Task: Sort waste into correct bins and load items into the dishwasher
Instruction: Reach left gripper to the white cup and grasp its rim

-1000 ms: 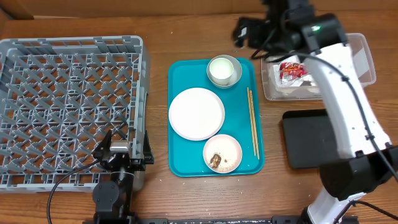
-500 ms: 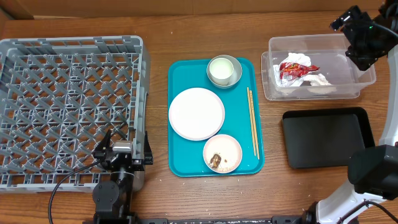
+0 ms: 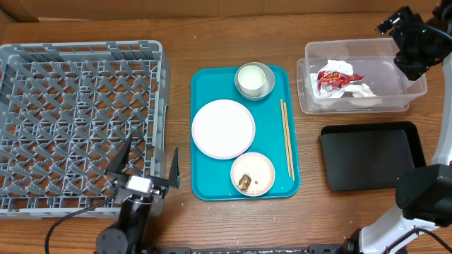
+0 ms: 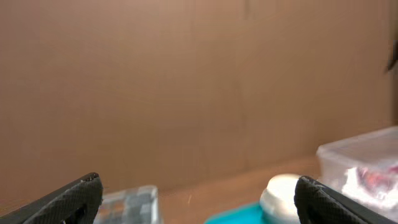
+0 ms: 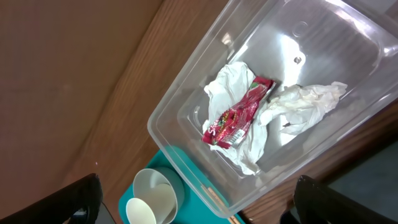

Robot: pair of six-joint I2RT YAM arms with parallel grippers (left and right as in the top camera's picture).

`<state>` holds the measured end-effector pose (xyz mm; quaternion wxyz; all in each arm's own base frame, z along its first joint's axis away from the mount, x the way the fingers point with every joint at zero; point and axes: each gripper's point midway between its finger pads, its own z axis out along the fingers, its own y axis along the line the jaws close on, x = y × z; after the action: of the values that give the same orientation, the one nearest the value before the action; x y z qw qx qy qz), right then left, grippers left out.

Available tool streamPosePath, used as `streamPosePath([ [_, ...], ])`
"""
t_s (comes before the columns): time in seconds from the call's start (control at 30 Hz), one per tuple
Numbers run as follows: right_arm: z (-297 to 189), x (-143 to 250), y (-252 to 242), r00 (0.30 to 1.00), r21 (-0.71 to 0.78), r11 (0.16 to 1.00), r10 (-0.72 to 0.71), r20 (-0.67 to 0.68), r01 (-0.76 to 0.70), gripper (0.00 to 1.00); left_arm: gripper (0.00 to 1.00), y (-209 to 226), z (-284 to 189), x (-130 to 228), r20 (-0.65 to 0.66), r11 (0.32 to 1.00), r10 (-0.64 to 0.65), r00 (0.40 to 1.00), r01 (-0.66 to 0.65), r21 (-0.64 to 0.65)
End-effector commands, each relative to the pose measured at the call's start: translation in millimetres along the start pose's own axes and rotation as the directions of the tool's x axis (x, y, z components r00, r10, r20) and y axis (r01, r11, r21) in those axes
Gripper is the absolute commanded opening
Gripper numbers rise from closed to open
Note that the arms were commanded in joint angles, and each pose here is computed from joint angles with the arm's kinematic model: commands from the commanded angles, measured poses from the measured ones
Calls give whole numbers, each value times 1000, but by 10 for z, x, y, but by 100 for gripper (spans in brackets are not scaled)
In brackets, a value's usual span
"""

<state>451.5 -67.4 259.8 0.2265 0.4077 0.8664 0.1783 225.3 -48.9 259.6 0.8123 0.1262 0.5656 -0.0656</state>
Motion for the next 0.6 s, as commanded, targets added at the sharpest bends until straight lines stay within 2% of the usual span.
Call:
streamPosePath([
  [0.0, -87, -53, 48, 1000, -22, 1000, 5, 23, -5, 100, 100, -80, 26, -436, 73, 998, -20, 997, 15, 59],
  [0.1, -87, -53, 47, 1000, -21, 1000, 6, 23, -5, 100, 100, -46, 159, -711, 45, 998, 8, 999, -11, 66],
  [0.2, -87, -53, 48, 1000, -22, 1000, 5, 23, -5, 100, 100, 15, 530, -864, -113, 994, -26, 993, 37, 99],
  [0.27, -87, -53, 48, 1000, -22, 1000, 5, 23, -5, 100, 100, -32, 837, -882, -248, 980, -35, 968, 82, 181],
  [0.37, -87, -53, 48, 1000, -22, 1000, 5, 23, -5, 100, 100, -133, 1237, -826, -452, 935, -51, 891, 202, 292],
  [0.47, -87, -53, 48, 1000, -22, 1000, 5, 23, -5, 100, 100, -163, 1555, -710, -637, 884, -93, 765, 357, 301],
  [0.5, -87, -53, 47, 1000, -21, 1000, 6, 23, -5, 100, 100, -185, 1713, -659, -699, 851, -128, 703, 440, 288],
  [0.57, -87, -53, 47, 1000, -21, 1000, 6, 23, -5, 100, 100, -285, 1877, -649, -752, 770, -196, 630, 574, 280],
])
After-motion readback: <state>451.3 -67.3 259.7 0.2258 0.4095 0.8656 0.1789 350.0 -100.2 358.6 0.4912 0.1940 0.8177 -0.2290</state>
